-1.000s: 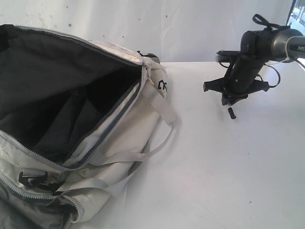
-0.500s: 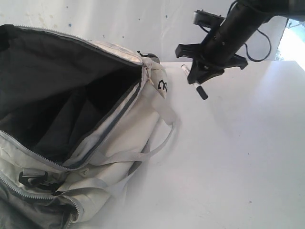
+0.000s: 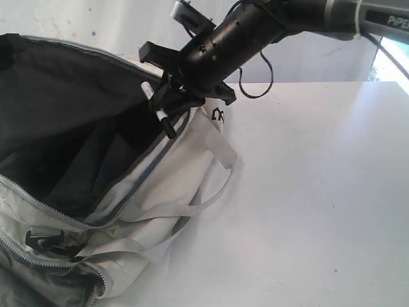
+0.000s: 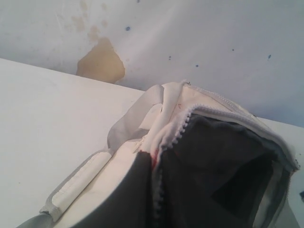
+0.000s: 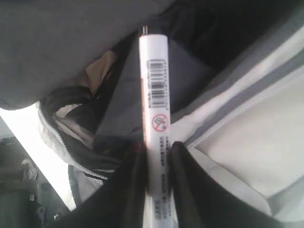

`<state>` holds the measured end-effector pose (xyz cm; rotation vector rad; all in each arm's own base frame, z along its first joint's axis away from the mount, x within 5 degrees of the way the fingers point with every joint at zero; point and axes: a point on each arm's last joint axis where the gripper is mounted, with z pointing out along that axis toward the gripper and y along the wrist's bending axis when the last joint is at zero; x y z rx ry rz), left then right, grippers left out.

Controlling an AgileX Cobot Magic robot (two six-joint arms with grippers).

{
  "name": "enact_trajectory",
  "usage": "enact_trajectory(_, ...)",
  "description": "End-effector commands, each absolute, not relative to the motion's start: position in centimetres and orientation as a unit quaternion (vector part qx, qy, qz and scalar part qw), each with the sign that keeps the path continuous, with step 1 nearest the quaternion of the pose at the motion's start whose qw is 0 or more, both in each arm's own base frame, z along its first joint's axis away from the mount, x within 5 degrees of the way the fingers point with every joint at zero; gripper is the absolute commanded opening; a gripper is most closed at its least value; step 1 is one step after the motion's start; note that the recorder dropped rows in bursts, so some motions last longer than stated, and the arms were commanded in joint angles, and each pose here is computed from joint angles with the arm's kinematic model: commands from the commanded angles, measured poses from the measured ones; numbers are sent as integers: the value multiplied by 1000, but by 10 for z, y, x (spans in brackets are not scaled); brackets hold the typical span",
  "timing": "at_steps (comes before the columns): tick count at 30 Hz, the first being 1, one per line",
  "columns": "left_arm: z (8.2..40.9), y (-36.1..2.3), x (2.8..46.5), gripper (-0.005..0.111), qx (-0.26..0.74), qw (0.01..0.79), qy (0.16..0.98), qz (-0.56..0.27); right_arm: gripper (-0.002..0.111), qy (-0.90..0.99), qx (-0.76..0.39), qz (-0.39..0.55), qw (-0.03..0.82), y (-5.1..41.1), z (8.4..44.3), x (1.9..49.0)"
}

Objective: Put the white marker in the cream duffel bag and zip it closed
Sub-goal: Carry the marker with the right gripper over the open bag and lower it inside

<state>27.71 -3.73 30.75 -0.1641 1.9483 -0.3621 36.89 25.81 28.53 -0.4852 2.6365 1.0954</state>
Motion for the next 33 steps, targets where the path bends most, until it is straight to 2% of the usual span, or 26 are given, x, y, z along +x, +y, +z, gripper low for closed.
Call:
enact_trajectory(1,312,-35,277,0,-76,552,816,-151,0,896,-161,389,143,291,268,366)
enact_trajectory(7,312,-35,277,0,-75,552,817,-151,0,907,-76,392,134,315,227,375)
enact_trajectory(12,312,-35,277,0,-75,552,817,-151,0,895,43,397,197,318,203,401)
enact_trajectory(21,312,-35,277,0,-75,552,817,-151,1,891,96,407,177,323,172,408)
enact_trajectory(25,311,-35,277,0,-74,551,817,-152,16,883,118,415,185,323,168,412)
enact_trajectory(31,311,-35,277,0,-73,550,817,-153,54,879,126,415,197,323,167,415)
enact_trajectory(33,311,-35,277,0,-73,550,817,-153,59,880,115,414,200,323,169,415)
